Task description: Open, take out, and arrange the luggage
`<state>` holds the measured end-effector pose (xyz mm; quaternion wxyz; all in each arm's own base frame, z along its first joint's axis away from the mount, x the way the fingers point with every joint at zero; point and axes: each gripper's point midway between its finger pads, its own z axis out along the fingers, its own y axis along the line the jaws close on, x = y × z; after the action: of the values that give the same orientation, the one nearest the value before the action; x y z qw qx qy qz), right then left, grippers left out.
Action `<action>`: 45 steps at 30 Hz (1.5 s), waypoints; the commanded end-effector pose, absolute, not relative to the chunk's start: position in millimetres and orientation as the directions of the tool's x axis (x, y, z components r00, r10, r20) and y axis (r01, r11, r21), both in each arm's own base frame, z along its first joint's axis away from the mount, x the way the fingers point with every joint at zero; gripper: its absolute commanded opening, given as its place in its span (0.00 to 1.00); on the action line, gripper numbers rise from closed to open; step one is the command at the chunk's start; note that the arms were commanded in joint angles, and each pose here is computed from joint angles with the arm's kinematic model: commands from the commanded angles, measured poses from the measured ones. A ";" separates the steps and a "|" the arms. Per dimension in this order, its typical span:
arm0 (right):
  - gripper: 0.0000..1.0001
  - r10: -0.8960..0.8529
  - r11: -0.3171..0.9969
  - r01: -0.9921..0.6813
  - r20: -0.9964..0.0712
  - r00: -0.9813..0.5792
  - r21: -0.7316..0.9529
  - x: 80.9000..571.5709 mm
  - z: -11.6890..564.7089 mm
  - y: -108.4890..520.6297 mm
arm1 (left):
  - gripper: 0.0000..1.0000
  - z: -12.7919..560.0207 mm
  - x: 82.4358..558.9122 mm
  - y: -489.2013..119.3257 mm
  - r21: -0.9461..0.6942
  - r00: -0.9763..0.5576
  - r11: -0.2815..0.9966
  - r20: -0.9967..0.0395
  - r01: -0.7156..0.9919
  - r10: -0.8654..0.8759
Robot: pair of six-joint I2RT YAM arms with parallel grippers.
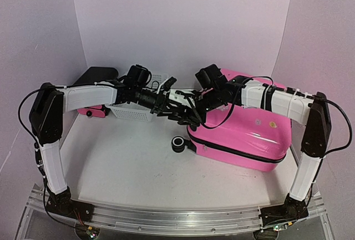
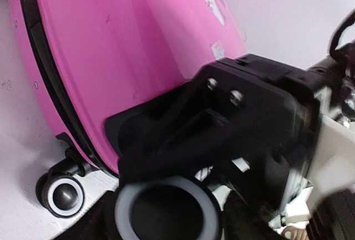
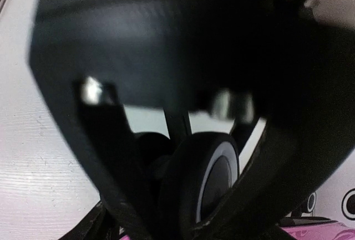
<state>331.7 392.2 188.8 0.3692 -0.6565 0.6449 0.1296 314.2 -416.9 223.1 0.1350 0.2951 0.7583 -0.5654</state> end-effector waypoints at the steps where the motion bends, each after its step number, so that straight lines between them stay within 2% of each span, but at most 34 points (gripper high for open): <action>1: 0.41 -0.682 0.180 -0.942 -0.726 0.088 -0.283 346.2 205.3 394.9 | 0.71 295.1 289.8 -385.2 -0.699 -0.702 0.112 -0.673 0.707 0.233; 5: 0.32 -0.670 0.190 -0.952 -0.741 0.052 -0.239 344.2 201.8 395.9 | 0.93 302.2 283.8 -361.6 -0.603 -0.635 0.202 -0.751 0.772 0.184; 8: 0.28 -0.660 0.199 -0.956 -0.750 0.032 -0.216 344.3 201.5 397.0 | 0.94 300.2 282.8 -343.5 -0.550 -0.607 0.300 -0.783 0.779 0.140; 12: 0.27 -0.628 0.224 -0.962 -0.778 -0.018 -0.158 346.4 206.3 403.0 | 0.89 290.6 266.6 -337.7 -0.474 -0.525 0.351 -0.848 0.808 0.064; 15: 0.24 -0.606 0.248 -0.962 -0.793 -0.063 -0.112 349.1 208.6 407.7 | 0.84 286.9 233.9 -356.5 -0.331 -0.365 0.373 -0.931 0.867 0.022; 17: 0.14 -0.596 0.265 -0.961 -0.797 -0.097 -0.081 350.5 207.1 409.8 | 0.77 283.4 208.8 -372.8 -0.252 -0.258 0.346 -0.966 0.904 -0.028; 18: 0.06 -0.590 0.271 -0.961 -0.799 -0.114 -0.063 350.6 206.9 410.3 | 0.76 273.0 199.7 -378.9 -0.232 -0.234 0.340 -0.972 0.911 -0.038; 19: 0.03 -0.583 0.276 -0.960 -0.802 -0.130 -0.044 350.0 207.0 411.1 | 0.76 268.7 195.1 -386.2 -0.213 -0.207 0.350 -0.977 0.912 -0.055; 22: 0.05 -0.565 0.293 -0.956 -0.806 -0.176 0.003 349.9 206.6 412.5 | 0.75 247.0 185.4 -414.7 -0.152 -0.150 0.389 -0.988 0.908 -0.036; 23: 0.06 -0.561 0.304 -0.953 -0.806 -0.190 0.013 351.4 206.0 412.3 | 0.75 239.3 181.0 -425.1 -0.145 -0.147 0.385 -0.989 0.912 -0.025; 27: 0.06 -0.545 0.340 -0.939 -0.802 -0.245 0.056 355.9 203.6 412.4 | 0.72 208.8 191.6 -449.9 -0.143 -0.141 0.497 -0.989 0.856 -0.041; 30: 0.06 -0.529 0.353 -0.932 -0.805 -0.269 0.080 355.8 206.1 413.8 | 0.64 188.6 212.7 -462.5 -0.183 -0.181 0.576 -0.982 0.797 -0.062; 32: 0.06 -0.522 0.360 -0.929 -0.807 -0.276 0.085 356.3 208.5 413.5 | 0.60 182.3 218.7 -473.3 -0.185 -0.185 0.584 -0.981 0.790 -0.061; 36: 0.06 -0.514 0.362 -0.928 -0.813 -0.273 0.082 355.2 214.0 412.3 | 0.59 159.3 229.5 -494.1 -0.201 -0.212 0.605 -0.976 0.770 -0.054; 38: 0.06 -0.506 0.358 -0.930 -0.820 -0.268 0.083 354.2 219.5 412.7 | 0.56 150.1 239.9 -495.8 -0.197 -0.210 0.647 -0.976 0.736 -0.057; 42: 0.06 -0.493 0.355 -0.931 -0.830 -0.261 0.082 352.5 229.3 412.9 | 0.55 137.8 249.1 -493.5 -0.183 -0.207 0.683 -0.977 0.707 -0.047; 45: 0.06 -0.488 0.353 -0.932 -0.834 -0.258 0.082 351.7 232.4 412.6 | 0.59 128.7 254.8 -487.6 -0.203 -0.233 0.692 -0.971 0.693 -0.051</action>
<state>351.0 398.6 202.8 0.3477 -0.5103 0.7475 0.2449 233.6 -492.1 110.5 0.5502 0.2762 0.7230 -0.3135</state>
